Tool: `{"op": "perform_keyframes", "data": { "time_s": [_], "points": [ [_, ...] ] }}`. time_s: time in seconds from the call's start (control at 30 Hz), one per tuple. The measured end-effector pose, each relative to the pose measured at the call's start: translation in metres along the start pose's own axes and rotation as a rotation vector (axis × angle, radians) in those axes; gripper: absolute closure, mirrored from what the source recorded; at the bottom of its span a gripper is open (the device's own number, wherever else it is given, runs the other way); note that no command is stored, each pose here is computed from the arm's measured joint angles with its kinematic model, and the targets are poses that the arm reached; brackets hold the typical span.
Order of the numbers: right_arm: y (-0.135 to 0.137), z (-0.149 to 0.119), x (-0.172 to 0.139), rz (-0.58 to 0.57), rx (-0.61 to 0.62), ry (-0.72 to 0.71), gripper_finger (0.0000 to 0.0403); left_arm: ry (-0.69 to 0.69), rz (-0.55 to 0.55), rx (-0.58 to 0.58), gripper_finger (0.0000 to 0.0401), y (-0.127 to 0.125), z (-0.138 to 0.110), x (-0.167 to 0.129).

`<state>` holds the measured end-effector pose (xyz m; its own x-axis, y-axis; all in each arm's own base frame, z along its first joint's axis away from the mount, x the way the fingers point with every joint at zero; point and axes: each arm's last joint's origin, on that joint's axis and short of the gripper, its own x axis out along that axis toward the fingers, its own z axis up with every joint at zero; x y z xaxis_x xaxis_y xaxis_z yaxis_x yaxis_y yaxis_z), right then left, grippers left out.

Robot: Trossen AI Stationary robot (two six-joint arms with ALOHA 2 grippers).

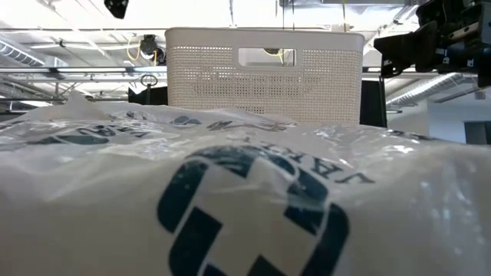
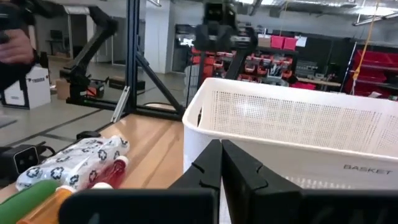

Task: Pick & place medical supplies in basket/bin
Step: Put the white mailer bag into the white bin

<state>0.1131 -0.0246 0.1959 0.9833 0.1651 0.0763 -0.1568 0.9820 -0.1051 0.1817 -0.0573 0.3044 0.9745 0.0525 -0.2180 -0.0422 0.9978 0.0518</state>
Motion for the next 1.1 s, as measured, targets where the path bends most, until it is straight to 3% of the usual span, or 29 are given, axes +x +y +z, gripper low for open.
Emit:
{"op": "perform_keyframes", "data": {
  "time_s": [0.2,0.3,0.47,0.57,0.7,0.87,1.1],
  "points": [
    [0.000,-0.006,0.000,0.003,0.029,0.053,0.0403,0.295,-0.104,-0.081,0.0339,-0.056,0.011,0.031],
    [0.000,-0.006,0.000,0.002,0.047,0.054,0.0403,0.402,-0.149,-0.061,0.0339,-0.089,0.008,0.047],
    [0.001,-0.007,0.000,0.002,0.061,0.058,0.0403,0.522,-0.047,-0.073,0.0338,-0.127,-0.003,0.077],
    [0.001,-0.014,-0.001,0.003,0.071,0.073,0.0403,0.597,-0.044,-0.104,0.0328,-0.144,-0.015,0.097],
    [0.002,-0.022,-0.002,-0.002,0.071,0.075,0.0403,0.673,-0.077,-0.145,0.0276,-0.159,-0.029,0.124],
    [0.002,-0.021,-0.002,-0.005,0.052,0.048,0.0403,0.788,-0.163,-0.216,0.0177,-0.163,-0.041,0.153],
    [0.002,-0.020,-0.002,-0.001,0.072,0.037,0.0403,0.859,-0.104,-0.310,0.0071,-0.148,-0.057,0.178]
  ]
}}
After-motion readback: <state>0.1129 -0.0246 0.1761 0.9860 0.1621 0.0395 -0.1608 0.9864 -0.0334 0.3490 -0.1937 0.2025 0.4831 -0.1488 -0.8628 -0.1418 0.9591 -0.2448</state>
